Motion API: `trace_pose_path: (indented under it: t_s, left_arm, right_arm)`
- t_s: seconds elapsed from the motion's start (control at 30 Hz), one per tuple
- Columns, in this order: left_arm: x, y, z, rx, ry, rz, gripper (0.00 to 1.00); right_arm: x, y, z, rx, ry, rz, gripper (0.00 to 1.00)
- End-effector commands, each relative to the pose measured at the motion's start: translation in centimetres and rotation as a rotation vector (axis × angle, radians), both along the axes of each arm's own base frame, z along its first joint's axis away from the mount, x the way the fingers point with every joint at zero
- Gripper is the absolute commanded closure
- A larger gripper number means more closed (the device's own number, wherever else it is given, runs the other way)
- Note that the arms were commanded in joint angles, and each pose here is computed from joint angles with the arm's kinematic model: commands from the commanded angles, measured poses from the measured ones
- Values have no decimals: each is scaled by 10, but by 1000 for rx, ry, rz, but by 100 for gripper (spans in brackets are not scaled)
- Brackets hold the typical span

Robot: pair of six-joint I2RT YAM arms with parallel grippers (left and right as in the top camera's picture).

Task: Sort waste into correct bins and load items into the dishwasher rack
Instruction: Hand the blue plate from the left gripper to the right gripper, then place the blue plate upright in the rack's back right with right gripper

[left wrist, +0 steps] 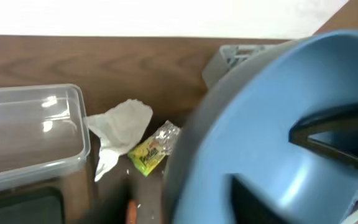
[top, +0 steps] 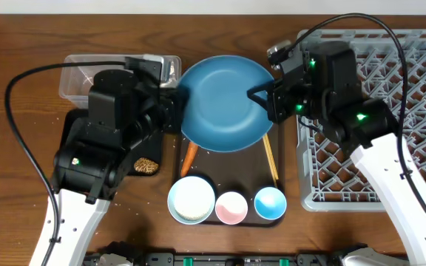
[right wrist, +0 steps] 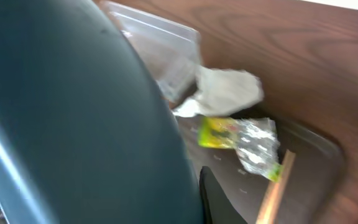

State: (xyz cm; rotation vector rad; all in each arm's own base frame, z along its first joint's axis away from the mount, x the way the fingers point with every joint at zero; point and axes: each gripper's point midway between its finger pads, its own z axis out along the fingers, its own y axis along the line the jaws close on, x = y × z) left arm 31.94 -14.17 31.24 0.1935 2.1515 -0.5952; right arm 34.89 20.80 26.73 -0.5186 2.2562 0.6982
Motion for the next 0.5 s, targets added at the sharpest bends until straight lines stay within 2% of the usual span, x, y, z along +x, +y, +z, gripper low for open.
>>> trace_pose_path:
  t_s: [0.0,0.1,0.23,0.33,0.47]
  left_arm:
    - [-2,2,16,-27,-38,7,2]
    - [-2,8,19,-13,-55,38,2]
    - [-2,9,21,-11,-61,44,2]
    - [-2,9,21,-11,-61,44,2]
    - [-2,9,21,-11,-61,44,2]
  right_arm:
    - [26,-57,22,-74,-79,-319,99]
    - [31,-142,36,-184,-128,-687,99]
    - [3,-268,53,-486,-199,-1204,99]
    - [-26,-327,64,-711,-218,-1455,100]
    - [-42,-371,59,-958,-158,-1579,99]
